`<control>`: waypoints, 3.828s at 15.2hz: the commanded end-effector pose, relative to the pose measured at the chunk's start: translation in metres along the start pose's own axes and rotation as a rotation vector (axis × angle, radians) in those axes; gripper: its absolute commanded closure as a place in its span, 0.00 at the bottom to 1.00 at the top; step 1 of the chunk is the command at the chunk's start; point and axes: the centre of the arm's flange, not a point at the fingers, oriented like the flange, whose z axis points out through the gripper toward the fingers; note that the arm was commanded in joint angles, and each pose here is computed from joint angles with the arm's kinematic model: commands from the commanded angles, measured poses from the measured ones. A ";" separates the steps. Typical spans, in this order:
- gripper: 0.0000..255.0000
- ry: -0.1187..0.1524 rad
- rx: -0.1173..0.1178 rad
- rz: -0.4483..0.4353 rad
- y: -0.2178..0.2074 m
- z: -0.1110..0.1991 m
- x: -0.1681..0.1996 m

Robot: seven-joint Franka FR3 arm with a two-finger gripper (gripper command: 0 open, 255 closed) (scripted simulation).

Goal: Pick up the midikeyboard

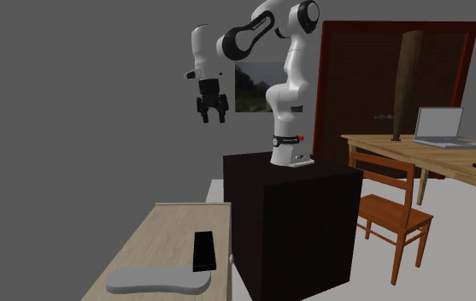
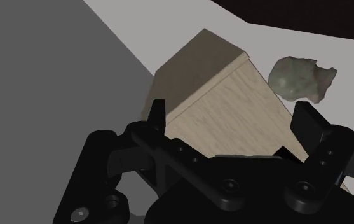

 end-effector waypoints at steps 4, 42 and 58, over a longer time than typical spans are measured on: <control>0.00 0.038 -0.002 -0.110 -0.021 0.041 0.045; 0.00 0.245 -0.009 -0.734 -0.212 0.282 0.263; 1.00 0.245 -0.009 -0.734 -0.213 0.250 0.260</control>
